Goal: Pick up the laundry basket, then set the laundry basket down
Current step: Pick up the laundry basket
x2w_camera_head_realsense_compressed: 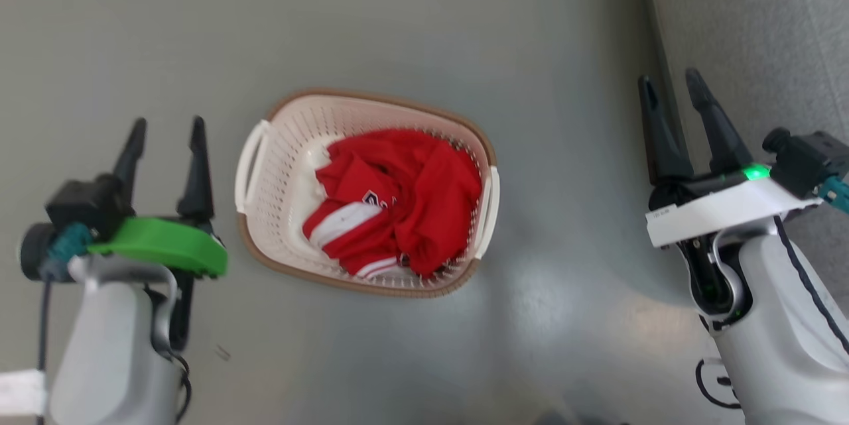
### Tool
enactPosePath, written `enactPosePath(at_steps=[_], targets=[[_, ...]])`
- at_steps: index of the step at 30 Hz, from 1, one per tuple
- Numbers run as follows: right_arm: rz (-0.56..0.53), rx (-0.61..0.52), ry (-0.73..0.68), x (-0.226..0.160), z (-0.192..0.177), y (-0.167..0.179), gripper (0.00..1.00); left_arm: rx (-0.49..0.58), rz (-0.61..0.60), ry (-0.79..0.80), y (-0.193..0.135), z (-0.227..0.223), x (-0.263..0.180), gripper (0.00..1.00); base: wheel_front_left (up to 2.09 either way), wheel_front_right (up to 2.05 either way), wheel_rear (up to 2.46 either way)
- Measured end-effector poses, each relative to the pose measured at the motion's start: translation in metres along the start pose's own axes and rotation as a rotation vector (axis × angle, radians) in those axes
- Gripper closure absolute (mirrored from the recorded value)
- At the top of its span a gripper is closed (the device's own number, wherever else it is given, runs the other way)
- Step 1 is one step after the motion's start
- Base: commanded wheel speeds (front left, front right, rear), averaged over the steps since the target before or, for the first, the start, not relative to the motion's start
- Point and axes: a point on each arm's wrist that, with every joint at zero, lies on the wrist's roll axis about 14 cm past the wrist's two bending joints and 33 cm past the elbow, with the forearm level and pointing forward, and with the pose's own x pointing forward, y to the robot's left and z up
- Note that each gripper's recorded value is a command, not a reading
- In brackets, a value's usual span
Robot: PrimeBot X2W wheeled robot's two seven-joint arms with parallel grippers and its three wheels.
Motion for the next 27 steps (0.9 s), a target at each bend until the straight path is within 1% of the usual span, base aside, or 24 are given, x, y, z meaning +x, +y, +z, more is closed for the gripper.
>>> enactPosePath(at_steps=[7,12,21,27], targets=[[-0.02,0.009,0.037,0.016,-0.02,-0.009,0.0,-0.019,0.032,0.111,0.024,-0.04,0.027,0.0,0.0,0.0,0.0],[-0.038,0.013,0.065,0.025,-0.037,-0.016,0.0,-0.014,0.04,0.247,0.037,-0.087,0.038,0.0,0.0,0.0,0.0],[-0.076,0.009,0.085,0.034,-0.05,-0.031,0.0,0.0,-0.005,0.408,0.039,-0.145,0.057,0.0,0.0,0.0,0.0],[-0.117,-0.002,0.107,0.033,-0.06,-0.046,0.0,0.001,-0.044,0.479,0.034,-0.173,0.072,0.0,0.0,0.0,0.0]])
